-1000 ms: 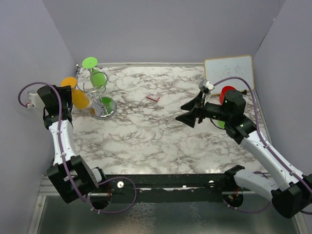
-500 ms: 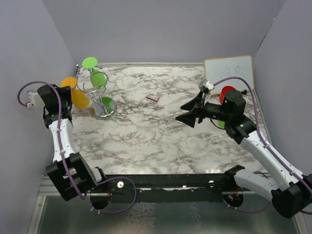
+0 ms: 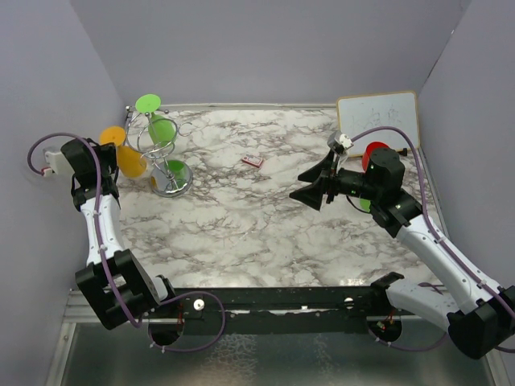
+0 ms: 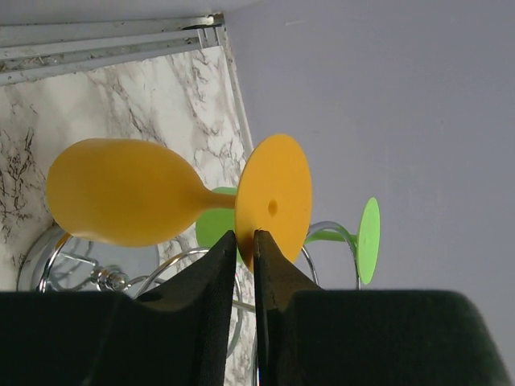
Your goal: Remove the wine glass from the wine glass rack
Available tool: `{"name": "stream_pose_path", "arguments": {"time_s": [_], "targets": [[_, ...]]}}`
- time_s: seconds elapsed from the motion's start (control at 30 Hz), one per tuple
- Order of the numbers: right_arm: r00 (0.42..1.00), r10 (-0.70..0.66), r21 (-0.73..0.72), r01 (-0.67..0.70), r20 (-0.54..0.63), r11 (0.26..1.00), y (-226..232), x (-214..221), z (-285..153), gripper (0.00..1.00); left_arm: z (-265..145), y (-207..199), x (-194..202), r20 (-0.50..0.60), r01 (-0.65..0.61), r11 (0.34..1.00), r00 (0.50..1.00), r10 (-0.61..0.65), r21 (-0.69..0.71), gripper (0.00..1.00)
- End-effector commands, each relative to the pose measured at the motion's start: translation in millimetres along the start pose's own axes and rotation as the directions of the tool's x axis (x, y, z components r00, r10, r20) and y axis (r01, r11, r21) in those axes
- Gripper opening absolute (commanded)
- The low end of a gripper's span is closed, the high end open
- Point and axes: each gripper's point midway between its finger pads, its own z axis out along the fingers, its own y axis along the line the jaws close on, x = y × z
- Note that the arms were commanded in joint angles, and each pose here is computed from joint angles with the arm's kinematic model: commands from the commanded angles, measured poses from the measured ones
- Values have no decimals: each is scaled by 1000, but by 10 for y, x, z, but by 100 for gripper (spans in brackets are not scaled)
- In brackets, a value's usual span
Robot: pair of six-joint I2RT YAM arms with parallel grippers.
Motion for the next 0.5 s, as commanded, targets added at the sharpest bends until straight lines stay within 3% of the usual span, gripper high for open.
{"name": "stream_pose_path", "arguments": {"time_s": [0.0, 0.23, 0.47], "targets": [[999, -31, 12, 30, 23, 999, -4, -98, 11, 68, -4, -189, -139, 47, 2, 999, 999, -4, 48, 15], [999, -28, 12, 28, 22, 1000, -1, -92, 8, 68, -85, -263, -201, 77, 3, 998, 997, -8, 70, 5], [999, -28, 14, 28, 23, 1000, -5, -93, 6, 68, -126, -397, -273, 106, 10, 993, 994, -22, 115, 4]]}}
